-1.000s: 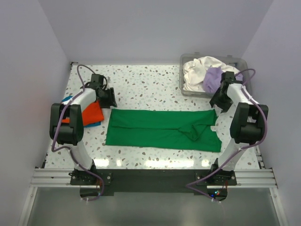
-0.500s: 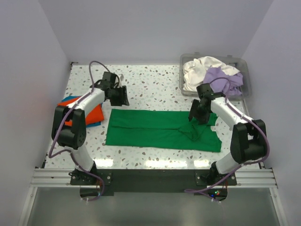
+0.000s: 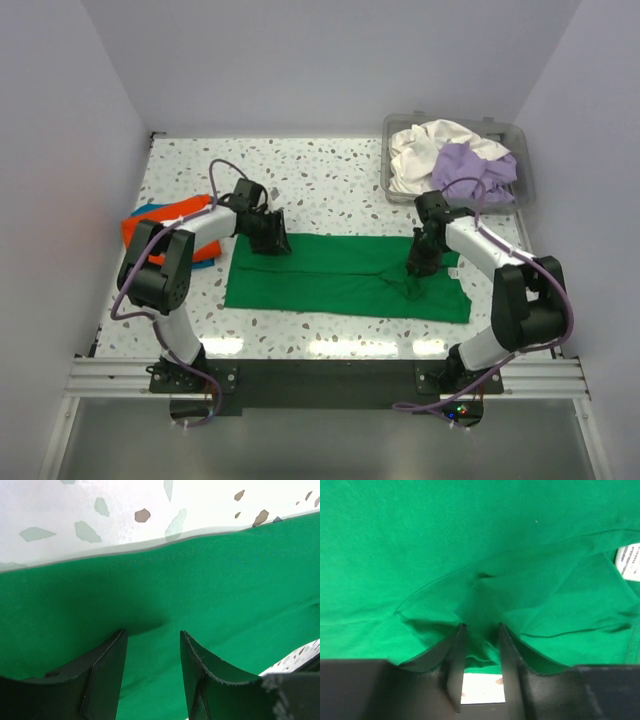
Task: Fold and stack the t-shirts
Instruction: Fold the tshirt
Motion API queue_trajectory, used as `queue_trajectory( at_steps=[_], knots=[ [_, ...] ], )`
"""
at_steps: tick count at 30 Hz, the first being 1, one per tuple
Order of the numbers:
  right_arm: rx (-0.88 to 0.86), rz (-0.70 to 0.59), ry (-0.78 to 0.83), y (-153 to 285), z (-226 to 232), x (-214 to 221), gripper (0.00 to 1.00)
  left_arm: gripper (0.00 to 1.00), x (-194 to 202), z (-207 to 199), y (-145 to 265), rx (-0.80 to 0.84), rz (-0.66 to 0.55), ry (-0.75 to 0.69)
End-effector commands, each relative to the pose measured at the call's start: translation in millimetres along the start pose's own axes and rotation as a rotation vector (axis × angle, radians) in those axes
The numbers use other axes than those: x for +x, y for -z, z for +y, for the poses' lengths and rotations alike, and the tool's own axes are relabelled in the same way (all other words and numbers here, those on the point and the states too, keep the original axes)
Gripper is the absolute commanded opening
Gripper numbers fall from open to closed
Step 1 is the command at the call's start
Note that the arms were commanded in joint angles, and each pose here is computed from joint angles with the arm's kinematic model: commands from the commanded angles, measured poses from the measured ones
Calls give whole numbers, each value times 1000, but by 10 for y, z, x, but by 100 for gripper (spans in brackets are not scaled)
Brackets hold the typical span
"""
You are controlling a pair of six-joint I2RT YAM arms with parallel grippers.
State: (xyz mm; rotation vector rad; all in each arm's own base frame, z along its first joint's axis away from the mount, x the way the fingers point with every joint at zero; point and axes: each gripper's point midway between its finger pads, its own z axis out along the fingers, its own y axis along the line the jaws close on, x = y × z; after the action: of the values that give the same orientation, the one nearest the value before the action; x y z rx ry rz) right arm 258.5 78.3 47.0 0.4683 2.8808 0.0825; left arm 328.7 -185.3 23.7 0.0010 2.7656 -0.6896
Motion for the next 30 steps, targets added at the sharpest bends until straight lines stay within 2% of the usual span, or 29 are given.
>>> queue_trajectory(
  at_steps=[1, 4, 5, 6, 15, 23, 30],
  knots=[
    [24, -12, 21, -48, -32, -27, 26, 52, -54, 138, -131, -47, -9, -19],
    [58, -13, 22, -15, -97, -30, 11, 51, -91, 185, -189, -67, -6, -23],
    [59, -17, 19, 22, -98, -31, 2, 51, -129, 184, -192, -69, -12, -25],
    [61, -13, 15, 77, -109, -15, 0, 51, -143, 187, -203, -71, -12, -28],
    [115, -7, -139, 498, -354, 338, 0, 51, -199, 222, -228, -91, -8, -72],
    [168, 22, -255, 611, -565, 695, 0, 51, -153, 224, -245, -75, 10, -99],
    [196, 57, -280, 661, -677, 903, 0, 51, -166, 218, -237, -70, 11, -126]
  ],
)
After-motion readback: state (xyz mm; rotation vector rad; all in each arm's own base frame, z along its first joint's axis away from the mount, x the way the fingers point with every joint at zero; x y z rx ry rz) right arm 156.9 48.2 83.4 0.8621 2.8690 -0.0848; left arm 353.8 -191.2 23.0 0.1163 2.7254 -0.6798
